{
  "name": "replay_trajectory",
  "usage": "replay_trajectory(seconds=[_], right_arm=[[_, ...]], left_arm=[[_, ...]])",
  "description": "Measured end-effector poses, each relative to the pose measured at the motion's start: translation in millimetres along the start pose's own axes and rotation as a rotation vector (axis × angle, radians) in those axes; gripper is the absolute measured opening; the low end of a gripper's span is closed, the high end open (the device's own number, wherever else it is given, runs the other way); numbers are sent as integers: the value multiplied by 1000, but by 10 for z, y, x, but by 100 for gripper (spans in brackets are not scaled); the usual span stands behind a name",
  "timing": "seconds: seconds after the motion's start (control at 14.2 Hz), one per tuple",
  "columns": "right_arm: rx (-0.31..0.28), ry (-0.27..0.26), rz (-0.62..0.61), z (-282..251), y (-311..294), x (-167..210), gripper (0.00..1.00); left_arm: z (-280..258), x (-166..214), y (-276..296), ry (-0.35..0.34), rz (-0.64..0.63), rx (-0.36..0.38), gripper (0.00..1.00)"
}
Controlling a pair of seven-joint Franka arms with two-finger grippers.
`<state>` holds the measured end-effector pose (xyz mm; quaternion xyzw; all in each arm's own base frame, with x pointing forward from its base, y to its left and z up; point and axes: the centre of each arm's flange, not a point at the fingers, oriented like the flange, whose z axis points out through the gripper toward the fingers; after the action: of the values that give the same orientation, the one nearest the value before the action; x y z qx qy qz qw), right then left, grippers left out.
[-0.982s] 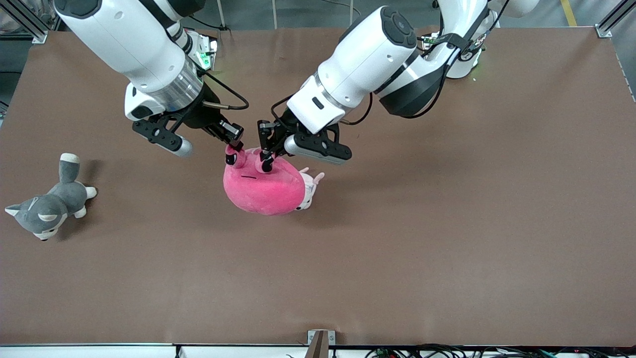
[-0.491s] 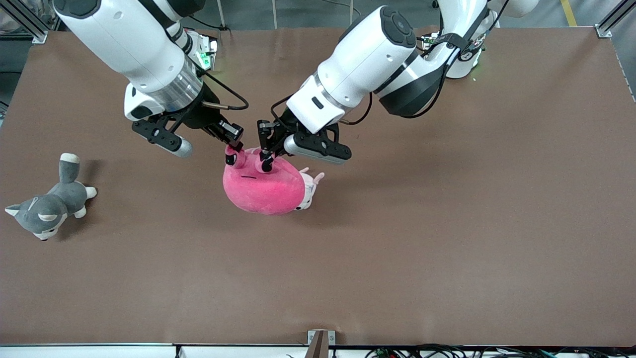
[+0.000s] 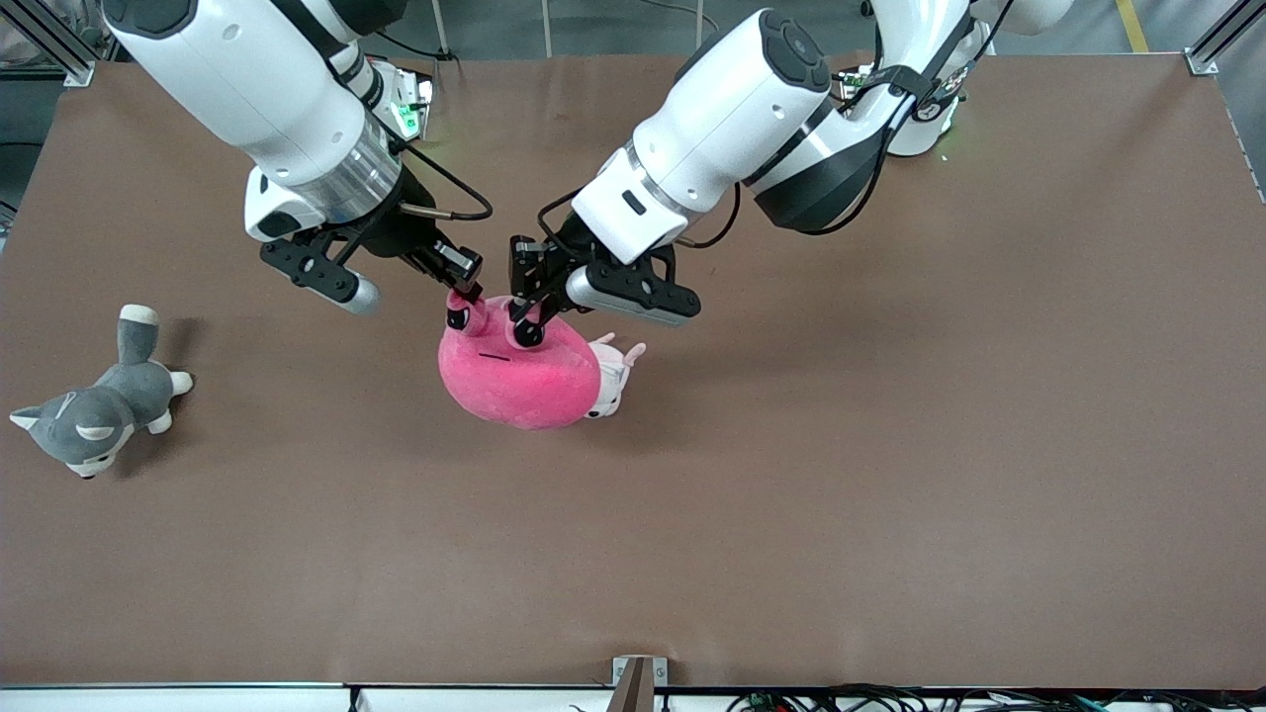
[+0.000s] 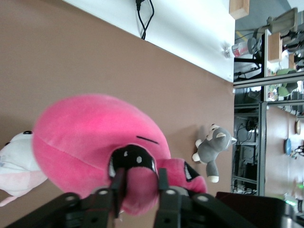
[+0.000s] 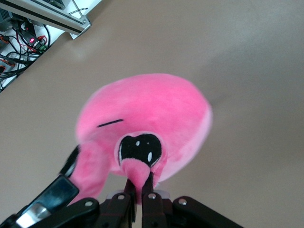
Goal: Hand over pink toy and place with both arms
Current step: 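Open the left gripper to release the plush to the right gripper, then carry the plush toward the grey cat while the left gripper withdraws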
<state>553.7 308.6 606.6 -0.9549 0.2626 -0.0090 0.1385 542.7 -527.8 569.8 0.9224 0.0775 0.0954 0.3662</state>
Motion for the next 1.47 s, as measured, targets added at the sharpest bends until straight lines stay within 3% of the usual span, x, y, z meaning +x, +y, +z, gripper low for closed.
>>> replay_trajectory(seconds=[0.28,0.42,0.7,0.91,1.19,1.47], right_arm=[[-8,2,-49,0,87,135,7],[-31,-5,-107,25,272,370,7],[-108,-82,-224,449,1028,1048,7],[-126,-165,-280,773,1649,1417,7],[-127,-218,-327,947,2101,1619,7],[-101,-278,-345,1127,2485,1725,7]], left_arm=[[-28,-6,31,6,-22,-9,86],[-49,-7,44,8,-21,-12,100],[-143,8,68,31,12,10,100],[-305,-45,42,14,80,140,100],[-708,-6,-98,8,159,352,100],[-1341,169,-306,-41,237,476,100]])
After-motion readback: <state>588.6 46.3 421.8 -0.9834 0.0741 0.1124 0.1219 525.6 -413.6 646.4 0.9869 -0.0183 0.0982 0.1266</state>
